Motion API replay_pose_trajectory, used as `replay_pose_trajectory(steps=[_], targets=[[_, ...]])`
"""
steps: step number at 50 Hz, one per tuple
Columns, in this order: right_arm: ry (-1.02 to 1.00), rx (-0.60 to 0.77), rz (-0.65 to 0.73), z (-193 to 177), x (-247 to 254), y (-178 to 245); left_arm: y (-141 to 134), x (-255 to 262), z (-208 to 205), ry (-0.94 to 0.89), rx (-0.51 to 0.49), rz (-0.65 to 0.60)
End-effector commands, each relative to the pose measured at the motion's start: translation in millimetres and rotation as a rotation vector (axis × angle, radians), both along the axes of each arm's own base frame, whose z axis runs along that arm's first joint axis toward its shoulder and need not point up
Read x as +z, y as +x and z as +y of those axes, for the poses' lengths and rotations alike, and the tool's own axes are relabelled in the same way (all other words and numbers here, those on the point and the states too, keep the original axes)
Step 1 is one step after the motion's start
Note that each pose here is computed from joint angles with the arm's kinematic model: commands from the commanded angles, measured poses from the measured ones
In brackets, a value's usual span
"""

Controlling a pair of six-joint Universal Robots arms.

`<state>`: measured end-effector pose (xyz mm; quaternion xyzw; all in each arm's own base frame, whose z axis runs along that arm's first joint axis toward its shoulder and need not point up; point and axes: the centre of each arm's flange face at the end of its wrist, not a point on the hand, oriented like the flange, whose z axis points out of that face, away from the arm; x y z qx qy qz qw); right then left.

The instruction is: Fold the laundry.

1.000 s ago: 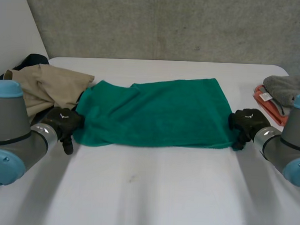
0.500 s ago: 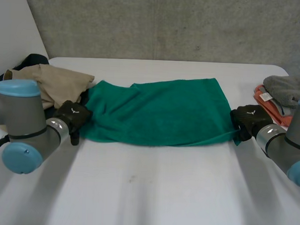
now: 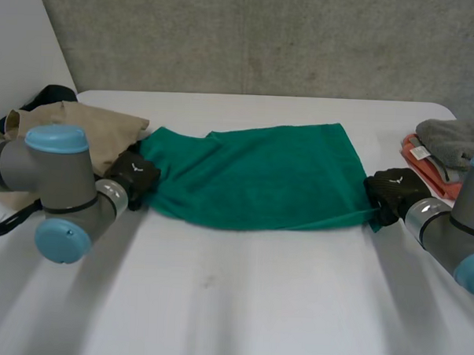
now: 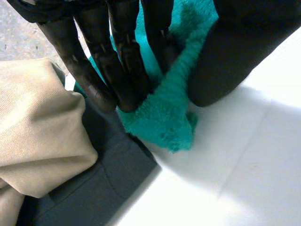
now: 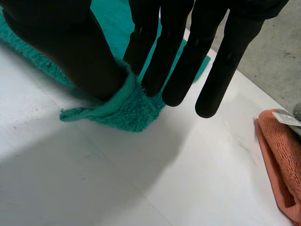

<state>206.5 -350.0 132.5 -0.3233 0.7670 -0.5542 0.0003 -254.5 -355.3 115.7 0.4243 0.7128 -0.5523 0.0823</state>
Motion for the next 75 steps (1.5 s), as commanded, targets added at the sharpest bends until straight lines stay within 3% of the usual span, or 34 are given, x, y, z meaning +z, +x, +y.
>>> replay_pose_trajectory(steps=[1,8,12,16,22,28,33,38,41,45,48,52,60,68,75], targets=[[0.004,0.007,0.038,0,5,-5,4,12,-5,-0.039,0.013,-0.037],[0.064,0.142,0.31,34,46,-22,8,55,62,0.056,0.008,-0.098],[0.273,0.26,0.539,76,62,-49,30,52,117,0.27,0.059,-0.225],[0.424,0.388,0.654,102,67,-63,43,48,148,0.422,0.059,-0.294],[0.359,0.354,0.64,94,61,-56,34,65,145,0.374,0.006,-0.23],[0.227,0.29,0.614,60,62,-45,16,95,95,0.148,0.031,-0.127],[0.009,0.161,0.531,11,88,-37,-4,128,46,-0.092,0.022,-0.034],[-0.406,-0.041,0.256,-47,162,-26,-26,204,-4,-0.493,-0.007,0.16],[-0.634,-0.127,0.054,-64,206,-27,-27,252,-20,-0.714,0.011,0.308],[-0.849,-0.195,-0.145,-68,251,-34,-22,290,-27,-0.864,0.031,0.513],[-0.93,-0.208,-0.189,-70,264,-36,-19,299,-29,-0.884,0.028,0.607],[-0.903,-0.187,-0.171,-68,261,-34,-19,291,-33,-0.823,0.015,0.654],[-0.67,-0.087,-0.119,-64,214,-21,-22,242,-37,-0.661,0.021,0.597],[-0.371,-0.041,0.017,-59,121,-23,-28,148,-33,-0.417,0.012,0.459],[-0.072,0.007,0.174,-29,46,-38,-26,64,8,-0.146,0.007,0.255]])
